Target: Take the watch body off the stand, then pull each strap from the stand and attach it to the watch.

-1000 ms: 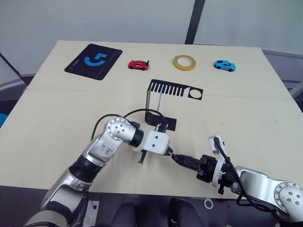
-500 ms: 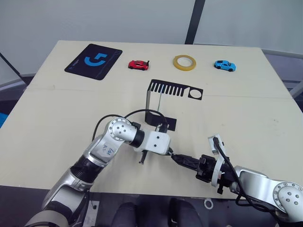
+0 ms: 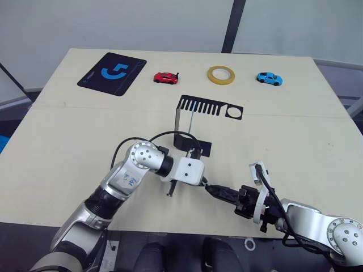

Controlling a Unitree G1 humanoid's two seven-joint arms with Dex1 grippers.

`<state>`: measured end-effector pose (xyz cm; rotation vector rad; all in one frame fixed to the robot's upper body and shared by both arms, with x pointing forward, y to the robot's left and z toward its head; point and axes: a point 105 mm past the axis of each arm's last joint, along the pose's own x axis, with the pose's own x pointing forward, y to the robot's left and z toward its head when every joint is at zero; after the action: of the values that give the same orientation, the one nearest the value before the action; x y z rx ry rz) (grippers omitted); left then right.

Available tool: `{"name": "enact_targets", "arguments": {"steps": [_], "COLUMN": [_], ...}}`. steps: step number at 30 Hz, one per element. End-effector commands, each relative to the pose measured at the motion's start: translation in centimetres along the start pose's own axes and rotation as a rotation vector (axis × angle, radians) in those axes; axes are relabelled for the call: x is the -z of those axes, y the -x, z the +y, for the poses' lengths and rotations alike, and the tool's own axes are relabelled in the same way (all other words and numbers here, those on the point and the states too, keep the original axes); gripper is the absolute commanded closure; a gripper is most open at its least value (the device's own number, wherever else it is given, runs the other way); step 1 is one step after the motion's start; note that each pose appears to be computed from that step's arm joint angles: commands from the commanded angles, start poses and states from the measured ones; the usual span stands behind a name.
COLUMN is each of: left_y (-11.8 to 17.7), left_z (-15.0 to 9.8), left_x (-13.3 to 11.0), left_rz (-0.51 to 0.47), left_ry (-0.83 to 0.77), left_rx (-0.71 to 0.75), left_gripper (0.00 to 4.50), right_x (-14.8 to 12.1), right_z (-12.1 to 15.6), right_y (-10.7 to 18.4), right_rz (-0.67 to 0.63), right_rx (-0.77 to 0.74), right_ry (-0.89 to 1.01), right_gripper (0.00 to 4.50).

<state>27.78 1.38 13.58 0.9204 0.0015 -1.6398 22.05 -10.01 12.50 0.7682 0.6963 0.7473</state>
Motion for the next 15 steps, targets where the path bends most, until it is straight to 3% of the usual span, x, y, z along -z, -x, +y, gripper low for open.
{"name": "enact_targets", "arguments": {"steps": [1,15], "left_y": [-0.88,-1.06], "left_z": [-0.12,-0.11], "left_x": [-1.75,-1.85], "left_rz": [-0.054,-0.055], "left_ry": [-0.048,-0.049], "left_rx": [0.011,0.013], "left_gripper": [4.50,4.50], "right_x": [0.74,0.91], "right_z": [2.59,2.62], "right_y": [-0.29,-0.22], "right_rz": [0.035,0.038], "right_rx": [-0.126,-0.126], "right_ry": [0.018,0.017], "right_gripper": [2.88,2.88]}}
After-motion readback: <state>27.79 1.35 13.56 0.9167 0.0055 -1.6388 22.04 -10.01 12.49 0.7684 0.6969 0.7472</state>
